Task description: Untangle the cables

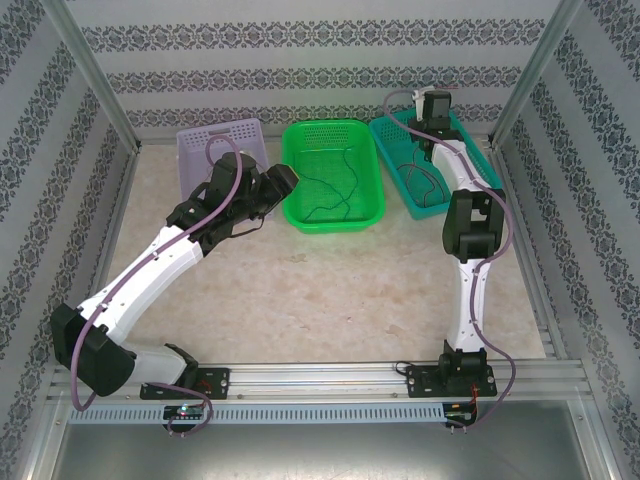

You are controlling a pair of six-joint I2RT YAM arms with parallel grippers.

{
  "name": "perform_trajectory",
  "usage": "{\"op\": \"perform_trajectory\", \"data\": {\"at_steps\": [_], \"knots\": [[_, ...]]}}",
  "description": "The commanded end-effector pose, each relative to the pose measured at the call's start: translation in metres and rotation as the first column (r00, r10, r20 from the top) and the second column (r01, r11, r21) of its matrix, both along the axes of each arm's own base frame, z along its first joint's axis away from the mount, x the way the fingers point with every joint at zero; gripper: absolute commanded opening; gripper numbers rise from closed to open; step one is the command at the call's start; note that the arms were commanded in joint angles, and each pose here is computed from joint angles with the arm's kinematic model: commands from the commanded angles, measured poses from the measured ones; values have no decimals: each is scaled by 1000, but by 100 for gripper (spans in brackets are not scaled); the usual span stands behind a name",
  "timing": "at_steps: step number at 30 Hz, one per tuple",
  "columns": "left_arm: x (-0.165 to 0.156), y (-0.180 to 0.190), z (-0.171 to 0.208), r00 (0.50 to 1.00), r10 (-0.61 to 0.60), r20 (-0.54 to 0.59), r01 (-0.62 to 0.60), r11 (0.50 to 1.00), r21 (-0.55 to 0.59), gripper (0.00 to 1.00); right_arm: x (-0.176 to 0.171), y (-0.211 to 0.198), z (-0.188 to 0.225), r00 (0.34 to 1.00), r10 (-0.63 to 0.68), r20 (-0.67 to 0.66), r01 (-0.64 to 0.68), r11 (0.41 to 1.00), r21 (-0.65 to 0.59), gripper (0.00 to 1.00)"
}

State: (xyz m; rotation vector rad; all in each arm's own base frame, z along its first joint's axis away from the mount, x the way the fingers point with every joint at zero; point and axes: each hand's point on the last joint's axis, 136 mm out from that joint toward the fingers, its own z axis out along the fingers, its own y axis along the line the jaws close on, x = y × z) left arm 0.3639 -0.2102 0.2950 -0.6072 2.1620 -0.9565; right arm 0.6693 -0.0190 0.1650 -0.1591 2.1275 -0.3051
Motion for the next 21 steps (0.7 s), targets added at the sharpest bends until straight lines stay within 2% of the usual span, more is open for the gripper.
{"op": "perform_trajectory", "data": {"at_steps": [1, 7, 11, 12, 16, 21], "knots": [[-1, -6, 16, 999, -22, 34, 22, 1000, -9, 67, -24, -7, -18, 990, -56, -129, 67, 994, 86, 0], [-3, -6, 20, 999, -28, 42, 29, 999, -15, 66, -42, -2, -43, 965, -34, -259, 84, 979, 188, 0], [-10, -1, 20, 999, -20, 42, 21, 1000, -21, 65, -49, -1, -47, 953, -12, -301, 94, 961, 258, 9], [-12, 0, 20, 999, -19, 40, 20, 1000, -21, 65, -49, 2, -45, 954, 5, -301, 81, 958, 273, 14], [-19, 5, 21, 999, -14, 38, 14, 1000, -8, 67, -53, 1, -24, 961, -23, -277, 105, 953, 285, 45], [-28, 16, 23, 999, -7, 40, 6, 999, 41, 72, -55, -10, 34, 980, -99, -175, 146, 949, 279, 59]]}}
